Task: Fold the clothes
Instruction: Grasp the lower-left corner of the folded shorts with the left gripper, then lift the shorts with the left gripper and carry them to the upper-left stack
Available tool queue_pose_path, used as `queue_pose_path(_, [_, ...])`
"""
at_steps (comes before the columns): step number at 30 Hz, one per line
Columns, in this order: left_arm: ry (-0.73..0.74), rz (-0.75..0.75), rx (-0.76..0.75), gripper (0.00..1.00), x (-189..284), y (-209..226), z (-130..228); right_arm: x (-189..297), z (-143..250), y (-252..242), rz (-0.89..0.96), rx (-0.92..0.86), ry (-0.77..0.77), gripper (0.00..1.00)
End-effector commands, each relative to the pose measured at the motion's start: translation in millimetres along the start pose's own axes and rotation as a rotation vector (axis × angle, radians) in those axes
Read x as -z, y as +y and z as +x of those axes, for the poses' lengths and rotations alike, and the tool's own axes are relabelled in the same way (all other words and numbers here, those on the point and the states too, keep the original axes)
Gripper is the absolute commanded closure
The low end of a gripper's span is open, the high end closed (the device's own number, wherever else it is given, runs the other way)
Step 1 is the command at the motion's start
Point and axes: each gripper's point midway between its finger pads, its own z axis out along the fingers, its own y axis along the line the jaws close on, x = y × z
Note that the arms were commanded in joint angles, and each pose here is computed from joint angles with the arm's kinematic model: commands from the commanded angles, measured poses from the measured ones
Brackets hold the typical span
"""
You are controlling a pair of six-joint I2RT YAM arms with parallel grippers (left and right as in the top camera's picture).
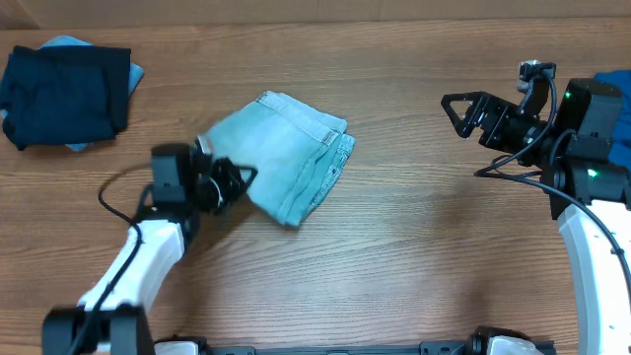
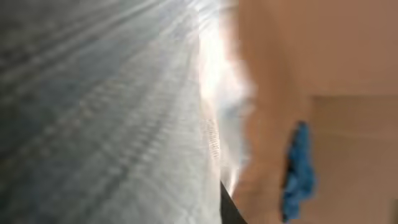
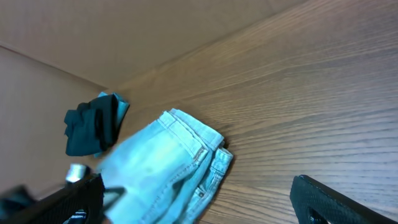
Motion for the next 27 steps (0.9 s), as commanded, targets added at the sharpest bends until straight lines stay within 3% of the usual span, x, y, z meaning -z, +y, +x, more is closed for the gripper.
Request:
queue_pose_path(1, [-0.05, 0.201, -0.187, 0.96, 46.4, -101.3, -19.3, 3.9, -8.2, 5.5, -0.006, 0.023, -0.02, 0.0])
queue_pose_path(9, [-0.142, 0.318, -0.296, 0.96, 114.2, -207.8, -32.8, 3.9, -8.3, 5.5, -0.006, 0.023, -0.02, 0.0])
queue_pose_path(16, [-0.331, 0.329, -0.322, 0.96, 170.3, -261.3, -62.8, 3.9, -8.3, 5.4, -0.006, 0.024, -0.02, 0.0])
queue_pose_path(21, [-0.528, 0.303, -0.298, 0.96, 211.2, -273.2, -98.4, 3.9, -8.3, 5.4, -0.006, 0.024, -0.02, 0.0])
queue_pose_path(27, [-0.722, 0.22, -0.247, 0.96, 244.7, -249.8, -155.9, 3.9, -8.1, 5.4, -0.006, 0.023, -0.02, 0.0])
